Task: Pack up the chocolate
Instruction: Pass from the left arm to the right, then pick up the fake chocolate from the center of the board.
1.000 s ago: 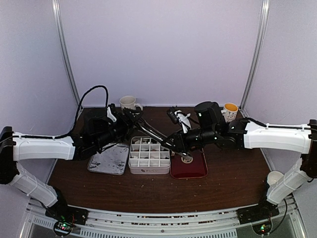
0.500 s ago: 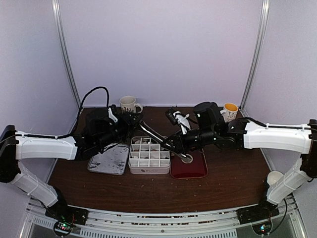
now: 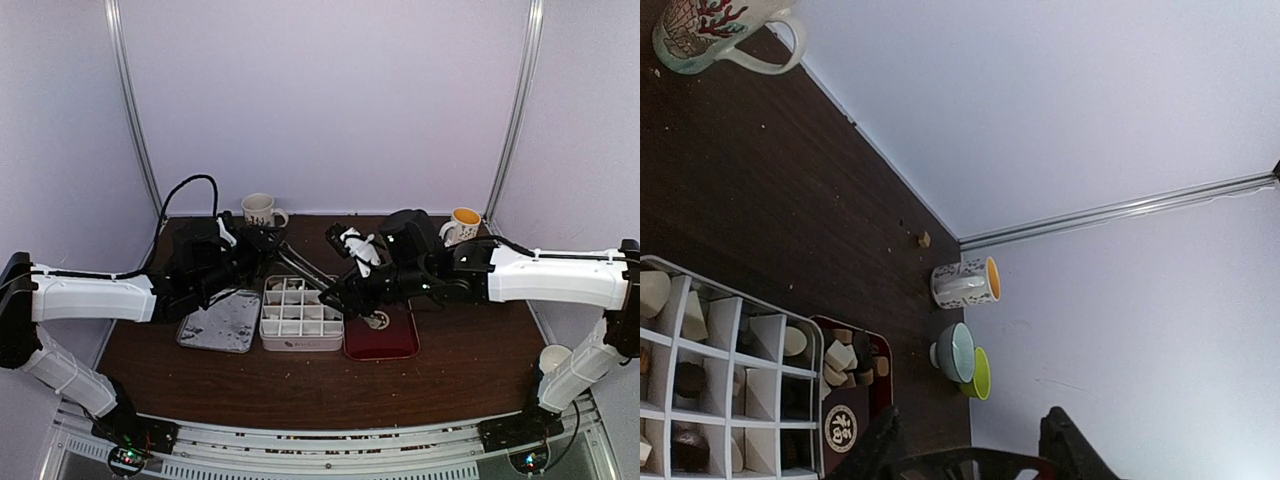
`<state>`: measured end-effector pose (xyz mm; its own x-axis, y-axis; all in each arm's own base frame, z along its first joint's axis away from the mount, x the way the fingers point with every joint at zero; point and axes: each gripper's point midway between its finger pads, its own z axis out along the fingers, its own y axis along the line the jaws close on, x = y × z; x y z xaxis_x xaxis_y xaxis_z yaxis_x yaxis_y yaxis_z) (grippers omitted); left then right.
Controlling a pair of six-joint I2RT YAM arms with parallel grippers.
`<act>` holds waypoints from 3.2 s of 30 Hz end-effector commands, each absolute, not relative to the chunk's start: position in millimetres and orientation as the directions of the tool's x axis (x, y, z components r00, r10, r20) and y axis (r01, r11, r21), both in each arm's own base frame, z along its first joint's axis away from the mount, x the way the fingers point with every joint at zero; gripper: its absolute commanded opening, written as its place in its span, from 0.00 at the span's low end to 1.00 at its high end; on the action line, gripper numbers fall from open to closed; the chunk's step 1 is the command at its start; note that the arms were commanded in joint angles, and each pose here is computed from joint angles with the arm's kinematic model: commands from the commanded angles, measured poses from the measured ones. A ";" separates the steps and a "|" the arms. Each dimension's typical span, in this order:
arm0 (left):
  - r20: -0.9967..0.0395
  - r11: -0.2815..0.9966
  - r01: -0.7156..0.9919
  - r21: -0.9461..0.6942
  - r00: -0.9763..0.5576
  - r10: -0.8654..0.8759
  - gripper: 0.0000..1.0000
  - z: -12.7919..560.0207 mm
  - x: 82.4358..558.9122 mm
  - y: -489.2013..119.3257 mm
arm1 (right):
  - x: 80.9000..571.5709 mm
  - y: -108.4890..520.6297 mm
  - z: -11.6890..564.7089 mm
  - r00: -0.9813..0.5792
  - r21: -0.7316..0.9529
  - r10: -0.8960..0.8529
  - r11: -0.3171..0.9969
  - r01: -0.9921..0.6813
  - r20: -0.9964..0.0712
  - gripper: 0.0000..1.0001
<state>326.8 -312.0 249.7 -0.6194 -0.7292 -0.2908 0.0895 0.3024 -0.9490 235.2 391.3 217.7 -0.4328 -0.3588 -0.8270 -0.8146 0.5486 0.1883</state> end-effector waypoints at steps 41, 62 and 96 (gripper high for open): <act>-0.670 0.736 0.025 -0.677 -0.435 -0.601 0.98 250.9 302.3 -209.2 | 381.1 242.9 178.3 -0.693 0.109 -0.131 0.950 -0.291 -0.709 0.20; -0.771 0.874 0.066 -0.481 -0.508 -0.385 0.98 235.4 311.1 -142.7 | 453.1 189.7 131.2 -0.823 0.233 0.196 0.969 0.079 -0.534 0.26; -0.806 0.845 0.235 -0.481 -0.497 -0.320 0.98 246.9 319.6 -159.1 | 535.9 91.9 100.8 -0.850 0.158 0.412 0.911 0.380 -0.330 0.38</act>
